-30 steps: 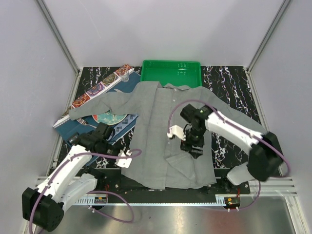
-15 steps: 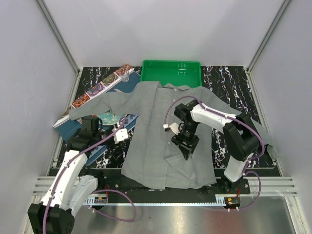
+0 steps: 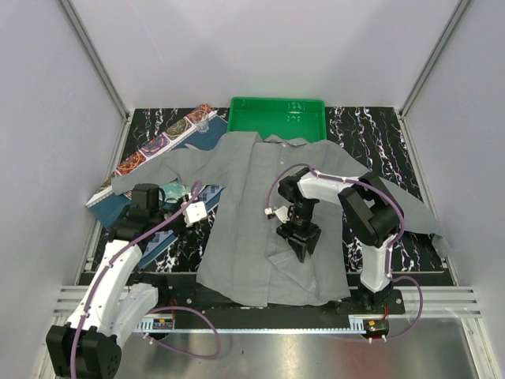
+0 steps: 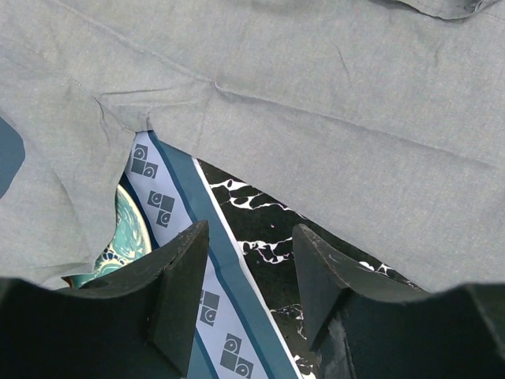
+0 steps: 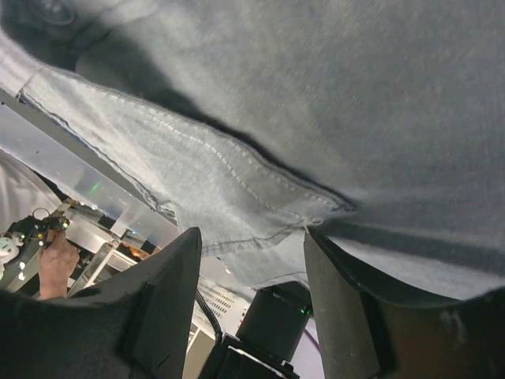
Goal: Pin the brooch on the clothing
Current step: Flatten out the crumpled clothing at the center of the board, then pick up the brooch from the corner of the board.
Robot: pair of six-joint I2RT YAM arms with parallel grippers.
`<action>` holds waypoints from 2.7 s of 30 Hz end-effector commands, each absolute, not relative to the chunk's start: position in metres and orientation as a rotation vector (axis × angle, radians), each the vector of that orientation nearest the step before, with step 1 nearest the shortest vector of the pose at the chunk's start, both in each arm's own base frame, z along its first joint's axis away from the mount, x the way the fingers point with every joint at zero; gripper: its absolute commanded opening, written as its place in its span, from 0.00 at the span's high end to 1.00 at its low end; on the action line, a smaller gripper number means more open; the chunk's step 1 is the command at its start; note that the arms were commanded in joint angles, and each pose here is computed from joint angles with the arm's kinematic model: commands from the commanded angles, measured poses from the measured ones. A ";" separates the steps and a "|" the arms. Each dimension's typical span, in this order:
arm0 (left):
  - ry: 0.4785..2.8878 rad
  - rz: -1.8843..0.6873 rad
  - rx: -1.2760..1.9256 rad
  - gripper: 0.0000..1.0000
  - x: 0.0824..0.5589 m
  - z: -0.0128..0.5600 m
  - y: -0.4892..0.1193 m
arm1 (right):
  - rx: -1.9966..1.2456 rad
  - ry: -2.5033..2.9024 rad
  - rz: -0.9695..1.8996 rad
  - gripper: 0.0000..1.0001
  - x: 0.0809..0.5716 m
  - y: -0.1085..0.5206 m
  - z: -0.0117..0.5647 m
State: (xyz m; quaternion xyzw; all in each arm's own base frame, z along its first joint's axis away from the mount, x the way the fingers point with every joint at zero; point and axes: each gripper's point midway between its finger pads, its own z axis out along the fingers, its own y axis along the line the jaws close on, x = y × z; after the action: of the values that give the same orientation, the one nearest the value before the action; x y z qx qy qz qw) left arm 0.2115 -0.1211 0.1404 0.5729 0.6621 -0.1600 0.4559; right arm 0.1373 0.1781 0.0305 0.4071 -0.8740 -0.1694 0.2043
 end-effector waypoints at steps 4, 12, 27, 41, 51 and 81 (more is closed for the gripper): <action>1.523 -0.369 1.413 0.47 0.225 0.168 -0.128 | 1.095 -2.424 -0.414 0.38 0.139 0.175 0.014; 1.526 -0.354 1.411 0.47 0.227 0.169 -0.126 | 1.125 -2.406 -0.509 0.73 0.135 0.183 0.029; 1.691 -0.397 1.208 0.48 0.231 0.179 -0.105 | 1.713 -2.157 -0.750 0.71 0.062 0.253 0.076; 2.212 -0.219 0.818 0.36 0.238 0.176 0.004 | 1.919 -2.525 -0.933 0.01 0.142 0.279 0.141; 2.576 0.148 0.984 0.30 0.204 0.155 0.077 | 1.839 -2.887 -0.907 0.00 0.226 0.252 0.203; 2.220 0.040 2.275 0.39 0.196 0.065 0.120 | 1.517 -2.886 -0.931 0.00 0.257 0.239 0.202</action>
State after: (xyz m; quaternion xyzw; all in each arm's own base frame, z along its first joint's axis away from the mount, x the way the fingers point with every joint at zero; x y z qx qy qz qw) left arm 0.1833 0.1082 0.0687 0.6735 0.7392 0.0009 -0.0068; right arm 0.2550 0.2366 0.1907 0.4433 -0.8485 -0.2640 -0.1180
